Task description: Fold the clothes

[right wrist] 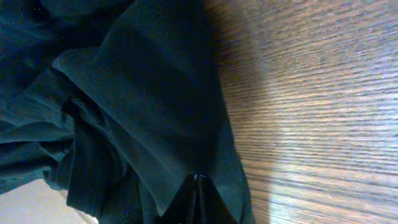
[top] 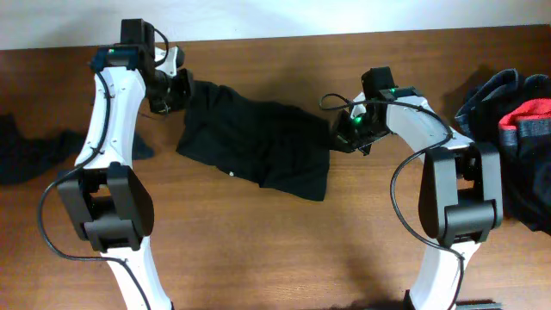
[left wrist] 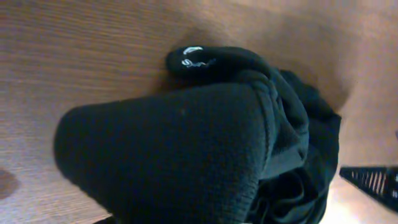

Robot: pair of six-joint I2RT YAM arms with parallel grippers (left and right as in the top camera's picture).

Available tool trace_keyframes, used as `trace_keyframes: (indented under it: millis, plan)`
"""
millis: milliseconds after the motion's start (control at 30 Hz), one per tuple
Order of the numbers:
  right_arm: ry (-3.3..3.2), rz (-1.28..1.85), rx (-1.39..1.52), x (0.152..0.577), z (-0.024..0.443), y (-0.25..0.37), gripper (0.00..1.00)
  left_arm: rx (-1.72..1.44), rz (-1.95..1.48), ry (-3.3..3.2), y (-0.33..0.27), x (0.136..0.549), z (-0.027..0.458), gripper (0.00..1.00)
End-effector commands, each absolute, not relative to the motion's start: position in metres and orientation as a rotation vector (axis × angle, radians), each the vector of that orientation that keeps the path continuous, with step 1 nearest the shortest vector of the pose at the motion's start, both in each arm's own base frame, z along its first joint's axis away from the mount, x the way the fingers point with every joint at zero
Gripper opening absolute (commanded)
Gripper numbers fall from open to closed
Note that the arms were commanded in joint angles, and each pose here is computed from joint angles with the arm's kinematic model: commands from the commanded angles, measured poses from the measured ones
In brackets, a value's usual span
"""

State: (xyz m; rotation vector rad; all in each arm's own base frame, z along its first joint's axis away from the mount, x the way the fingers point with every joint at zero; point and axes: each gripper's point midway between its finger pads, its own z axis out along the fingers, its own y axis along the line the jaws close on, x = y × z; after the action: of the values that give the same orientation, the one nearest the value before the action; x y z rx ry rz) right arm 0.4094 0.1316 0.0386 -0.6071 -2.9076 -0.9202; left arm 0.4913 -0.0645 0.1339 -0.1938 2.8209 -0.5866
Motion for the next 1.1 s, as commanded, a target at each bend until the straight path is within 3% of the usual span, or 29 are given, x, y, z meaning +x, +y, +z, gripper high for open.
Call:
trace_keyframes:
  millis: [0, 867, 1067]
  plan:
    - [-2.894, -0.929, -0.613, 0.408, 0.037, 0.134, 0.04, -0.309, -0.557, 2.791, -0.057, 0.496, 0.144, 0.01]
    - [-3.008, -0.665, -0.513, 0.383, -0.011, 0.133, 0.04, -0.299, -0.563, 2.783, -0.059, 0.497, 0.146, 0.01]
    - [-3.002, -0.661, -0.514, 0.379, -0.014, 0.132, 0.04, -0.139, -0.590, 2.757, -0.084, 0.494, 0.160, 0.01]
